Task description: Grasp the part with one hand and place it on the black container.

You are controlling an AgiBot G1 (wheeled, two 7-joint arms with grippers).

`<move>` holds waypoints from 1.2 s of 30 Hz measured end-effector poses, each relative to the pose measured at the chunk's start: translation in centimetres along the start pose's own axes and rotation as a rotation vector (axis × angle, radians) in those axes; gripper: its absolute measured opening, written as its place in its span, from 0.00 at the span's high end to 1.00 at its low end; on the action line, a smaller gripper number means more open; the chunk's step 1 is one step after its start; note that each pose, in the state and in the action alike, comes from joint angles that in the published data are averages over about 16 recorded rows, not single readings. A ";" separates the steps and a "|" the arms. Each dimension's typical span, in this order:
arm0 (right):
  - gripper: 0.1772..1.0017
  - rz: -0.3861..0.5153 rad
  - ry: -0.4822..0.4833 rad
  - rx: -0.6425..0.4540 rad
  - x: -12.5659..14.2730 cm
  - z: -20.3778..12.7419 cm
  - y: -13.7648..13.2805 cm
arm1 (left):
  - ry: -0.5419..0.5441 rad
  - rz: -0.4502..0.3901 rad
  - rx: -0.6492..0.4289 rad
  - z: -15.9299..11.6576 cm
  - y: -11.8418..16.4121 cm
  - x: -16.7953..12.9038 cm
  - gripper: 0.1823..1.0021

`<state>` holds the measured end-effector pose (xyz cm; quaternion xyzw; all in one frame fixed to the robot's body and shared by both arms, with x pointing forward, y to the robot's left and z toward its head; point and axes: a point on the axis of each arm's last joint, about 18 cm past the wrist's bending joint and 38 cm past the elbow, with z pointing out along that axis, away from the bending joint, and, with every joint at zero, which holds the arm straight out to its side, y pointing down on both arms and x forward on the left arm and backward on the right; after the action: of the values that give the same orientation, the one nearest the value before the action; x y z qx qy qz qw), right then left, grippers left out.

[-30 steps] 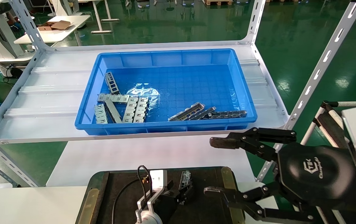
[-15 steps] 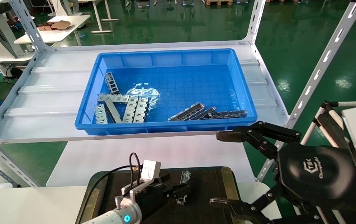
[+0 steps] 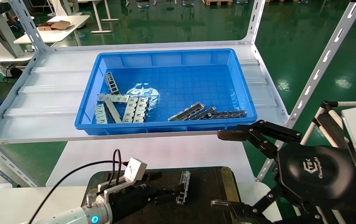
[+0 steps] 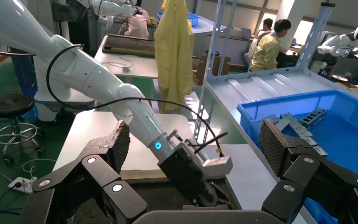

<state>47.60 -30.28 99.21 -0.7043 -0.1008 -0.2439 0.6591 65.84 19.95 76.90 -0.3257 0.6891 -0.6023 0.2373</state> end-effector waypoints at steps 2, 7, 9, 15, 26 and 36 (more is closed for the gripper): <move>0.01 0.000 0.000 0.000 0.0 0.0 0.0 | 0.025 0.021 0.002 -0.7 -0.3 -0.1 0.00; 0.00 0.000 0.000 0.000 0.0 0.0 0.0 | 0.084 0.061 0.015 -2.5 -1.0 -0.2 0.00; 0.00 0.000 0.000 0.000 0.0 0.0 0.0 | 0.105 0.075 0.019 -3.2 -1.2 -0.2 0.00; 0.00 0.000 0.000 0.000 0.0 0.0 0.0 | 0.151 0.111 0.029 -5.4 -1.9 -0.2 0.00; 0.00 0.000 0.000 0.000 0.0 0.0 0.0 | 0.187 0.156 0.035 -8.5 -2.5 -0.2 0.00; 0.00 0.000 0.000 0.000 0.0 0.0 0.0 | 0.179 0.176 0.015 -7.7 -1.6 0.2 0.00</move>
<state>47.60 -30.28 99.21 -0.7043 -0.1008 -0.2439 0.6591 60.41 24.88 79.72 -0.2072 0.7288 -0.6109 0.2293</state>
